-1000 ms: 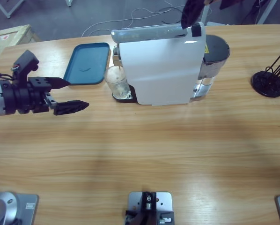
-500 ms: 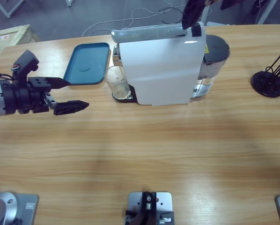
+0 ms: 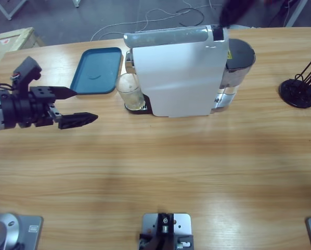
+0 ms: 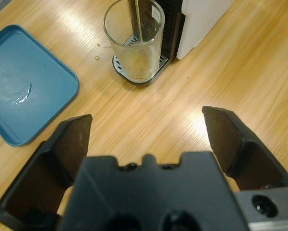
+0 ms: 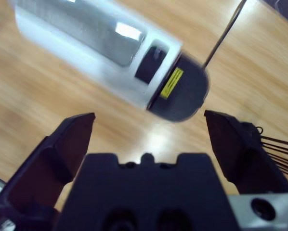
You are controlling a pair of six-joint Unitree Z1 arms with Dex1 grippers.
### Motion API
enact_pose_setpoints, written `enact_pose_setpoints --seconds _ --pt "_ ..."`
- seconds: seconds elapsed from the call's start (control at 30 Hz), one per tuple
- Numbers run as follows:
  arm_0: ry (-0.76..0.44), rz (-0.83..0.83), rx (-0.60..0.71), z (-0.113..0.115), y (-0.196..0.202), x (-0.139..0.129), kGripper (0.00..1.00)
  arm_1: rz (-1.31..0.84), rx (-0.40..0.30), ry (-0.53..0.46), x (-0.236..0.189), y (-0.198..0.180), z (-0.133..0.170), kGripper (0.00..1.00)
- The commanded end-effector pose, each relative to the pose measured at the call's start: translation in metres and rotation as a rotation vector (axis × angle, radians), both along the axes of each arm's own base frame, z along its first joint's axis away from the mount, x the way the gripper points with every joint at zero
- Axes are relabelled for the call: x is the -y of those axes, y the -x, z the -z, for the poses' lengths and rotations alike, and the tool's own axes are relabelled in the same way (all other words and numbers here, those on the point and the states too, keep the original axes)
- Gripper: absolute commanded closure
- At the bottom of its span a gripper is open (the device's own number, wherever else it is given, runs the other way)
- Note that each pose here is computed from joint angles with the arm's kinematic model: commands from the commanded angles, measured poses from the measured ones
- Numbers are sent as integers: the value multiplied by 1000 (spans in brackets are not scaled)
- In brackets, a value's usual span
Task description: Pour coffee
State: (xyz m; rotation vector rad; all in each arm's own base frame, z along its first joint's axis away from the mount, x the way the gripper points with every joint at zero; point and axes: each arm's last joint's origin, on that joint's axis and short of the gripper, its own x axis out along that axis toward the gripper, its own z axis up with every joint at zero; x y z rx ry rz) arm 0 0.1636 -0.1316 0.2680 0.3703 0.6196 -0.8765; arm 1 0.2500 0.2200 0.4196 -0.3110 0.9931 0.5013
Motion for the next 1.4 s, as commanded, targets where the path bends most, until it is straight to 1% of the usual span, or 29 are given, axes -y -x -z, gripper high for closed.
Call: enact_pose_setpoints --seconds 0.03,0.13,0.2,0.3,0.4,0.47,0.53,0.7,1.0,1.23,1.33,1.4 --pt "-29 1 -23 4 22 -15 13 -56 30 -31 62 90 45 0" --pt "-27 0 -21 4 29 -20 13 -59 26 -49 80 109 75 0" --pt "-26 1 -24 5 29 -20 13 -67 33 -69 88 118 89 0" --pt "-27 2 -28 5 27 -18 13 -73 54 -82 97 126 95 0" --pt "-17 3 -16 2 29 -19 13 -82 43 -62 102 131 103 0" --pt "-13 3 -10 0 30 -20 13 -90 31 -65 107 136 109 0" --pt "-11 4 -10 0 29 -20 13 -97 44 -92 111 141 108 0" --pt "-10 5 -13 0 26 -17 13 -98 53 -102 113 143 107 0" --pt "-9 7 -13 0 27 -17 13 -104 48 -91 110 140 108 0" --pt "-11 7 -16 1 28 -19 13 -125 59 -75 110 140 107 0" --pt "-9 7 -14 1 28 -19 13 -148 79 -73 114 144 106 0" --pt "-8 7 -12 1 29 -19 13 -148 107 -100 119 149 105 0"
